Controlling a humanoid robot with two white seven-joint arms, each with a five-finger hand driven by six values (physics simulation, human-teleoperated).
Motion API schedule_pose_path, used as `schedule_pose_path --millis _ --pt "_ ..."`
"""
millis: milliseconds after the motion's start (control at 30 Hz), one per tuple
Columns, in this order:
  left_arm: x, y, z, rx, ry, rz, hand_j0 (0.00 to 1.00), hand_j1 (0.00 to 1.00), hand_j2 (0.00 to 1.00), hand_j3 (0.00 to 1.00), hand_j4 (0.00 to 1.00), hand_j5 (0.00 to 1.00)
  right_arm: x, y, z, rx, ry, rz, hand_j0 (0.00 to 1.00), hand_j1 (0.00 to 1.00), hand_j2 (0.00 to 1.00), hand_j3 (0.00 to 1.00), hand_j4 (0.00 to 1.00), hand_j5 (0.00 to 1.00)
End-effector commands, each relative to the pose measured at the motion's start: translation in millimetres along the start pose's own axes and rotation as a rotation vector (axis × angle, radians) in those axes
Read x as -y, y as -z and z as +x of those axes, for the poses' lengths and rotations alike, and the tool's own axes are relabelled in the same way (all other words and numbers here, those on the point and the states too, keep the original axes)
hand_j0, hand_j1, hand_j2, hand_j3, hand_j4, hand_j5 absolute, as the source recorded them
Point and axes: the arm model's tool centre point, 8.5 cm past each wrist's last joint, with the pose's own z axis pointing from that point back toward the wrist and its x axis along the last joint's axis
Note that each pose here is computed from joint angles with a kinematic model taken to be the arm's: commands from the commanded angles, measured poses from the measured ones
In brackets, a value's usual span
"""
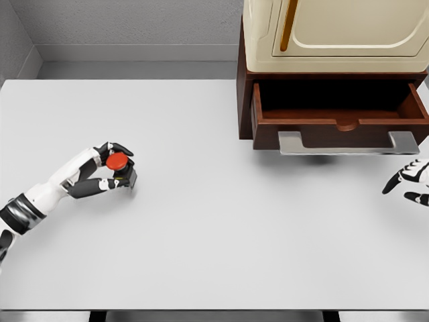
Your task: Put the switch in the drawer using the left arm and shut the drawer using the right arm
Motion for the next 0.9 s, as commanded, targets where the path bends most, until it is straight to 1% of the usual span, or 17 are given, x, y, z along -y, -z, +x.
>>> schedule_pose_path --millis 0,67,133,167,233,267,300,367,500,533,600,633,667,800,833,867 --pt "-0.1 1 2 0.004 -0.003 0.001 0.41 0.41 0.41 0.41 0.41 0.41 1.1 0 0.0 0.001 0.005 -0.005 0.56 0.56 0.56 0.56 0.56 0.56" --pt "0.0 5 4 0.014 -0.002 -0.002 0.41 0.41 0.41 0.41 0.41 0.41 -2.5 0 -0.1 0.001 0.019 -0.013 0.56 0.56 0.56 0.56 0.56 0.56" --pt "-4.2 12 10 0.029 0.012 -0.007 0.41 0.41 0.41 0.41 0.41 0.41 -3.4 0 0.0 0.003 0.022 -0.011 0.56 0.56 0.56 0.56 0.56 0.56" --pt "-6.3 14 12 0.028 0.025 -0.010 0.41 0.41 0.41 0.41 0.41 0.41 -5.8 0 -0.2 0.003 0.028 -0.006 0.56 0.56 0.56 0.56 0.56 0.56" --pt "-8.2 18 15 0.035 0.030 -0.011 0.41 0.41 0.41 0.41 0.41 0.41 -9.9 0 -0.2 0.002 0.036 0.003 0.56 0.56 0.56 0.56 0.56 0.56" --pt "-9.8 22 20 0.045 0.037 -0.013 0.41 0.41 0.41 0.41 0.41 0.41 -13.5 -1 -0.5 0.000 0.044 0.011 0.57 0.57 0.57 0.57 0.57 0.57" --pt "-9.3 24 21 0.040 0.032 -0.016 0.41 0.41 0.41 0.41 0.41 0.41 -16.9 -1 -0.5 -0.002 0.051 0.017 0.57 0.57 0.57 0.57 0.57 0.57" --pt "-9.5 29 26 0.041 0.029 -0.021 0.41 0.41 0.41 0.41 0.41 0.41 -16.3 -1 -0.5 -0.002 0.050 0.014 0.57 0.57 0.57 0.57 0.57 0.57" --pt "-8.9 42 33 0.070 0.025 -0.017 0.39 0.39 0.39 0.39 0.39 0.39 -16.9 -2 -1.8 -0.007 0.053 0.014 0.57 0.57 0.57 0.57 0.57 0.57" --pt "-9.0 47 38 0.088 0.029 -0.019 0.39 0.39 0.39 0.39 0.39 0.39 -16.7 -2 -1.4 -0.005 0.052 0.014 0.57 0.57 0.57 0.57 0.57 0.57" --pt "-7.8 51 42 0.084 0.021 -0.023 0.38 0.38 0.38 0.38 0.38 0.38 -17.0 -3 -1.9 -0.007 0.053 0.014 0.58 0.58 0.58 0.58 0.58 0.58" --pt "-6.6 59 47 0.102 0.016 -0.024 0.38 0.38 0.38 0.38 0.38 0.38 -16.8 -2 -1.5 -0.006 0.052 0.014 0.58 0.58 0.58 0.58 0.58 0.58" --pt "-7.3 61 48 0.089 0.008 -0.024 0.38 0.38 0.38 0.38 0.38 0.38 -16.6 -3 -2.0 -0.008 0.052 0.013 0.58 0.58 0.58 0.58 0.58 0.58" --pt "-4.3 76 60 0.137 0.000 -0.025 0.38 0.38 0.38 0.38 0.38 0.38 -17.1 -3 -2.0 -0.008 0.052 0.015 0.58 0.58 0.58 0.58 0.58 0.58" --pt "-4.0 81 62 0.144 0.000 -0.025 0.37 0.37 0.37 0.37 0.37 0.37 -16.6 -3 -2.0 -0.008 0.052 0.013 0.58 0.58 0.58 0.58 0.58 0.58" --pt "-2.2 86 64 0.142 0.016 -0.030 0.37 0.37 0.37 0.37 0.37 0.37 -17.3 -2 -1.5 -0.006 0.053 0.015 0.58 0.58 0.58 0.58 0.58 0.58"
